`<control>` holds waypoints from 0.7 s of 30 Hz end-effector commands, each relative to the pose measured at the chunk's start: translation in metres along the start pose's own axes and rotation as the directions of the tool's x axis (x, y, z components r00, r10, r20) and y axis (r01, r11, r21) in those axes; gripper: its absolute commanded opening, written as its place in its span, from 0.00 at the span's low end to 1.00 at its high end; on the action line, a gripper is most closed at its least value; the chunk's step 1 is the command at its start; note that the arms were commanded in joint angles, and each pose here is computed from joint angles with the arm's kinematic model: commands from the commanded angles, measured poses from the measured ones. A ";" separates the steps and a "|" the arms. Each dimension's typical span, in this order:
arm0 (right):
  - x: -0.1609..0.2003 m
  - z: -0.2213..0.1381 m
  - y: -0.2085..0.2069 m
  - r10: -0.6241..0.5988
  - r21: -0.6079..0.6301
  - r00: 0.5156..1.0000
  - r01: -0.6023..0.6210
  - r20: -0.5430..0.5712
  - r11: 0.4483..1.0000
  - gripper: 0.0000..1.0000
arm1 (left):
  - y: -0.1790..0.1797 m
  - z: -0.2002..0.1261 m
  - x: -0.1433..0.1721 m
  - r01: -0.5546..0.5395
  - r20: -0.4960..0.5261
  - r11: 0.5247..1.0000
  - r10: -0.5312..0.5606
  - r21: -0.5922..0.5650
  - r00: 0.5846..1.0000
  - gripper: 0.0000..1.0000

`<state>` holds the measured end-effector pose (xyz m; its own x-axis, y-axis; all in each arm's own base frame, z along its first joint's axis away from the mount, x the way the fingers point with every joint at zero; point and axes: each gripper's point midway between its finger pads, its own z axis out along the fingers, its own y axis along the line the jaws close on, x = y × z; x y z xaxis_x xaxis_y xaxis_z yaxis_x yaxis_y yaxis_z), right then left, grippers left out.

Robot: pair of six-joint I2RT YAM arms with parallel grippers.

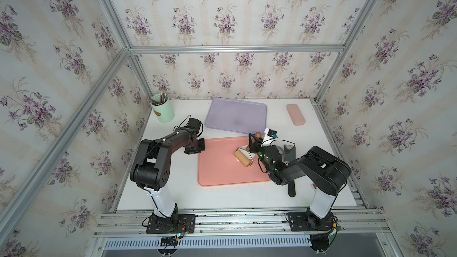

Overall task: Roll out the dumpling wrappers from the dough
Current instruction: Flatten out the dough on the work surface.

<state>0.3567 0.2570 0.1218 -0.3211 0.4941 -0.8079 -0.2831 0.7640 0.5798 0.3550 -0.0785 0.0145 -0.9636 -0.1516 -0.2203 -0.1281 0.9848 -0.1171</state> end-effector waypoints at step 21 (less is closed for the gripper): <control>0.053 0.009 -0.016 -0.108 0.091 0.979 0.125 -0.170 0.988 0.00 | 0.001 0.008 0.002 0.008 -0.008 1.000 -0.008 -0.013 1.000 0.00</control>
<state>0.3675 0.2683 0.1214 -0.2990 0.4754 -0.8274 -0.2768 0.7866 0.5519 0.3579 -0.0806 0.0146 -0.9621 -0.1501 -0.2277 -0.1243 0.9845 -0.1237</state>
